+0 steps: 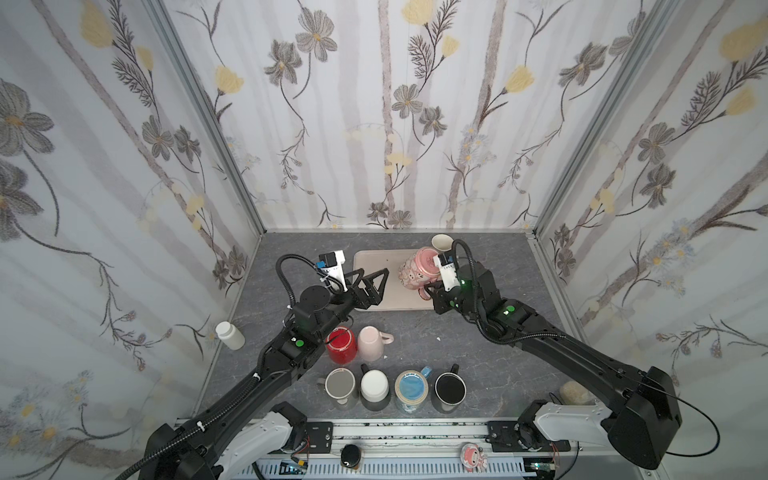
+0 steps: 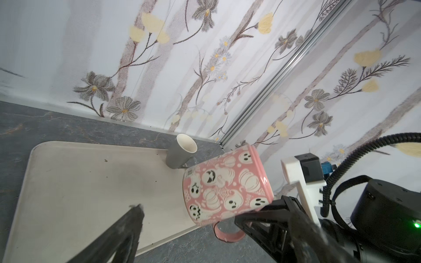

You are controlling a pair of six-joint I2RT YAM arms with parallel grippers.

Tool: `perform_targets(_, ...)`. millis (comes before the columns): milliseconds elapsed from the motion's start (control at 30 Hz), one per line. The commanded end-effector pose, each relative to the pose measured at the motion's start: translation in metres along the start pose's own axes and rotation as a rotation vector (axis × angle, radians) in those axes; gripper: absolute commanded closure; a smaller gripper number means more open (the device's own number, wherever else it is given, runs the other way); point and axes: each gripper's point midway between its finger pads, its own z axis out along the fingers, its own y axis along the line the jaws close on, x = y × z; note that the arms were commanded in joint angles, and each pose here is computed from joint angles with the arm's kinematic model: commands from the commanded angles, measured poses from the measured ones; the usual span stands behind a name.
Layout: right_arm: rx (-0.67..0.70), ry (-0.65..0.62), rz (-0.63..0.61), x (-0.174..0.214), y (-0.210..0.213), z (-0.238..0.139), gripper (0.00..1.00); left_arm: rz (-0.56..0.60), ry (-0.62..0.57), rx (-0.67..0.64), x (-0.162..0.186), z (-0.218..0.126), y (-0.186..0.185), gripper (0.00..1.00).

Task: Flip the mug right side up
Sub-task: 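Lift the upside-down pink mug and raise it above the tray, then grasp the pink mug's handle with the left gripper while the right gripper holds it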

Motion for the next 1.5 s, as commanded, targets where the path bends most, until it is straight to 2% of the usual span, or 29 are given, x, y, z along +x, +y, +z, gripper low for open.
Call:
perform_targets(0, -0.181, -0.29, 0.042, -0.078, 0.032, -0.022, 1.0, -0.053, -0.003, 0.121, -0.013, 0.004, -0.017, 0.0)
perform_targets(100, -0.272, -0.412, 0.067, -0.105, 0.044, -0.038, 1.0, -0.09, 0.032, 0.208, -0.012, 0.007, -0.023, 0.0)
perform_targets(233, -0.392, -0.53, 0.11, -0.133, 0.058, -0.057, 1.0, -0.084, 0.03, 0.307, -0.014, 0.006, -0.038, 0.09)
perform_targets(433, -0.586, -0.602, 0.13, -0.157, 0.086, -0.076, 1.0, -0.08, 0.008, 0.435, -0.02, 0.0, -0.059, 0.19)
perform_targets(600, -0.738, -0.596, 0.145, -0.159, 0.108, -0.086, 1.0, -0.062, -0.038, 0.521, -0.033, -0.005, -0.077, 0.29)
perform_targets(733, -0.794, -0.573, 0.142, -0.156, 0.124, -0.088, 1.0, -0.055, -0.048, 0.585, -0.04, -0.006, -0.09, 0.34)
perform_targets(833, -0.824, -0.564, 0.145, -0.155, 0.132, -0.088, 1.0, -0.051, -0.047, 0.61, -0.042, -0.006, -0.096, 0.43)
perform_targets(967, -0.858, -0.549, 0.173, -0.153, 0.136, -0.085, 1.0, -0.05, -0.052, 0.618, -0.044, -0.007, -0.099, 0.55)
perform_targets(1200, -0.883, -0.509, 0.217, -0.142, 0.14, -0.074, 1.0, -0.039, -0.058, 0.606, -0.045, -0.008, -0.099, 0.68)
perform_targets(1333, -0.882, -0.482, 0.222, -0.136, 0.143, -0.069, 1.0, -0.05, -0.067, 0.577, -0.046, -0.004, -0.093, 0.71)
perform_targets(1467, -0.871, -0.464, 0.228, -0.131, 0.143, -0.064, 1.0, -0.057, -0.077, 0.554, -0.049, -0.002, -0.091, 0.88)
